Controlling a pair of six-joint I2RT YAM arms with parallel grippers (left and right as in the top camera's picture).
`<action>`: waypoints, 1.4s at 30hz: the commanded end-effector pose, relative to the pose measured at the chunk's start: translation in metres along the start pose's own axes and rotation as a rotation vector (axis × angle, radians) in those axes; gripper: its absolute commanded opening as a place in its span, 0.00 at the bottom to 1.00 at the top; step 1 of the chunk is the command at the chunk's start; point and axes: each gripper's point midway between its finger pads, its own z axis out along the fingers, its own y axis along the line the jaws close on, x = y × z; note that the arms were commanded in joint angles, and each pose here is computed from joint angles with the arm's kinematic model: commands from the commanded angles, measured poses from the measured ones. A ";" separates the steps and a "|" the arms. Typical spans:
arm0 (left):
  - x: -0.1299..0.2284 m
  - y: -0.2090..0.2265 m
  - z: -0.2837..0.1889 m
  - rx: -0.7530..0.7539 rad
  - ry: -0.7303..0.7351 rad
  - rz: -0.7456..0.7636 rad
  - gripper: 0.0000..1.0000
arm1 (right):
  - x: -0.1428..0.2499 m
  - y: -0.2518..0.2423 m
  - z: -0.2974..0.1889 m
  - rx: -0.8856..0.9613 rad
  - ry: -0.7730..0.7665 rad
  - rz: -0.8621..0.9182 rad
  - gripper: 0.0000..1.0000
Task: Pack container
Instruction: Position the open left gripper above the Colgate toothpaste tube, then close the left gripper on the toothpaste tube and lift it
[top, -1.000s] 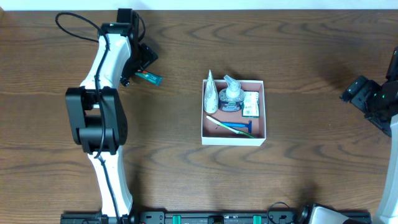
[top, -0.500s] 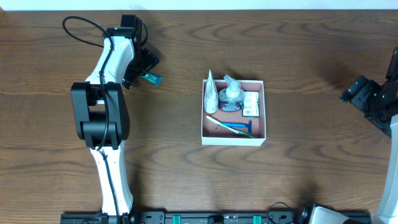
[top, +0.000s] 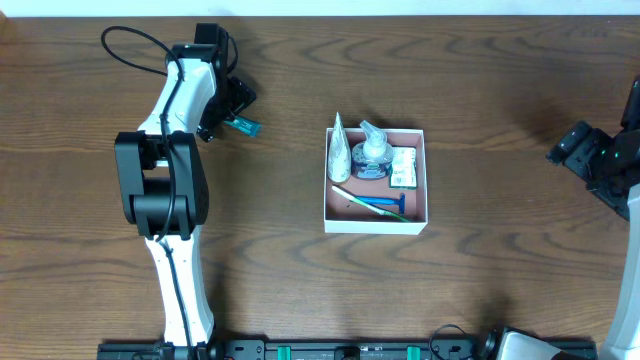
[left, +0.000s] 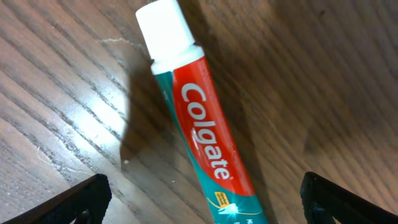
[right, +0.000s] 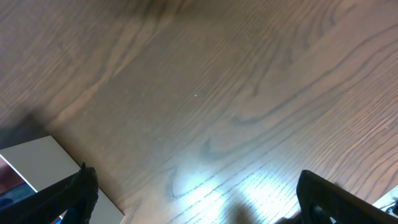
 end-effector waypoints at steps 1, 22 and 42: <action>-0.005 0.002 0.004 -0.015 -0.014 -0.010 0.98 | -0.004 -0.001 -0.003 0.001 -0.012 0.018 0.99; 0.010 0.017 0.027 -0.064 0.032 -0.003 0.83 | -0.004 -0.001 -0.003 0.001 -0.012 0.018 0.99; 0.021 0.029 0.025 -0.109 0.087 0.150 0.12 | -0.004 -0.001 -0.003 0.001 -0.012 0.018 0.99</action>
